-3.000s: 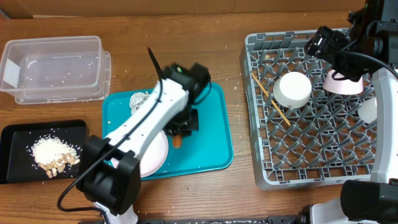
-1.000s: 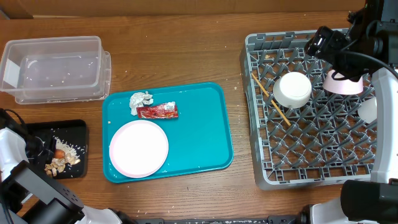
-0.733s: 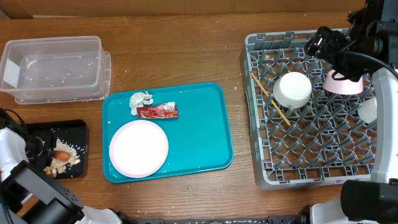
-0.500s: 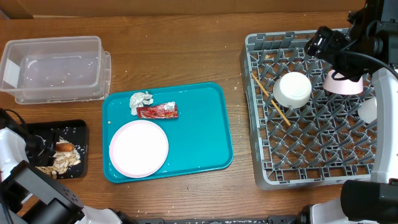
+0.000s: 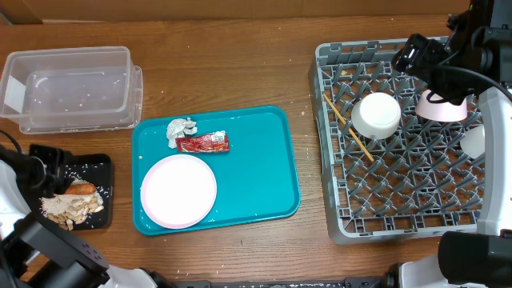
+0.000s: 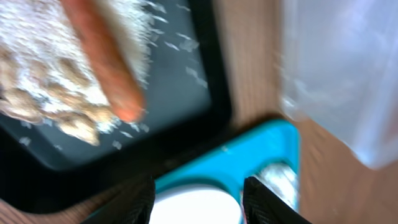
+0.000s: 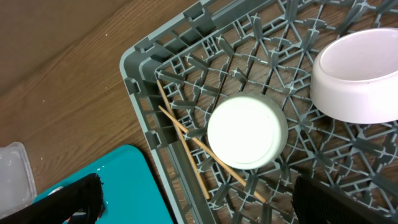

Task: Sort waste into correct bins and load items into the dishwasher
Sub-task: 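Move the left gripper to the red snack wrapper on the teal tray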

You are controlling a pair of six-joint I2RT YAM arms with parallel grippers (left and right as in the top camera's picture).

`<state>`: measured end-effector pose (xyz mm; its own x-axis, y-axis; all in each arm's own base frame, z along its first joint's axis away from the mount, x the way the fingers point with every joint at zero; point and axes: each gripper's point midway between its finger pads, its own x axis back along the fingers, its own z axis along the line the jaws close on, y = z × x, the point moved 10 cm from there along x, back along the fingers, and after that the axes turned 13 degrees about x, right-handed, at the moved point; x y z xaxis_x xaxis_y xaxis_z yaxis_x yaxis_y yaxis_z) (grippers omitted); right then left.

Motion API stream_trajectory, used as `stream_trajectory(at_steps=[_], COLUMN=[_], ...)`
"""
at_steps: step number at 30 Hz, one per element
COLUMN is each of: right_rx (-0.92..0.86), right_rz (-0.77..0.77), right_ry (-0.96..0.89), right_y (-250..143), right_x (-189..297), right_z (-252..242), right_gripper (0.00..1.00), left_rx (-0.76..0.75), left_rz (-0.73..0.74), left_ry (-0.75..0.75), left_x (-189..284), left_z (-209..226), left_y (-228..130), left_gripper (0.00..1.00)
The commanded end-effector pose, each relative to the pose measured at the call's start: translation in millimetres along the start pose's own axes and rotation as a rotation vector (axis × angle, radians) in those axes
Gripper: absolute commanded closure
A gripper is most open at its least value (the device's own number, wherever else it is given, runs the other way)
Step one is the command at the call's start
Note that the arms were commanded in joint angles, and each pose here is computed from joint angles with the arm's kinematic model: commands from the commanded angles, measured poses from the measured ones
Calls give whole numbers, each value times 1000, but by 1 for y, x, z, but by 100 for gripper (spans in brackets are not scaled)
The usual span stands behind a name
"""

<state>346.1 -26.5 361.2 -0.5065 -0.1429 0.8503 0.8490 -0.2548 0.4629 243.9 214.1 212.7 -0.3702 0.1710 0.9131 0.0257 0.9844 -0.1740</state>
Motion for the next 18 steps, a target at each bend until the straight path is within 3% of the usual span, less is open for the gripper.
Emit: stream_trajectory(at_steps=[1,5,12,15,16,18], right_rx=[5,5,5,5,5,5], right_rz=[-37,-37,-37,-37,-37,-37], right_ry=[2,2,2,2,2,2], right_y=[4,4,4,4,4,4], right_x=[9,9,9,9,9,9], right_z=[2,2,2,2,2,2], right_gripper=[0,0,0,0,0,0], left_rx=[-219,-368,-672,-799,-875,-935], left_rz=[114,224,305,236,185,146], left_ry=[-214,-241,-76,32,69,86], left_x=[32,30,-3,-20,-30,-39], left_z=[-32,-47,-68,-74,-77,-78], left_y=[-33,-70,-159,-202,-229,-255], left_gripper=[47,43,41,32,21,16])
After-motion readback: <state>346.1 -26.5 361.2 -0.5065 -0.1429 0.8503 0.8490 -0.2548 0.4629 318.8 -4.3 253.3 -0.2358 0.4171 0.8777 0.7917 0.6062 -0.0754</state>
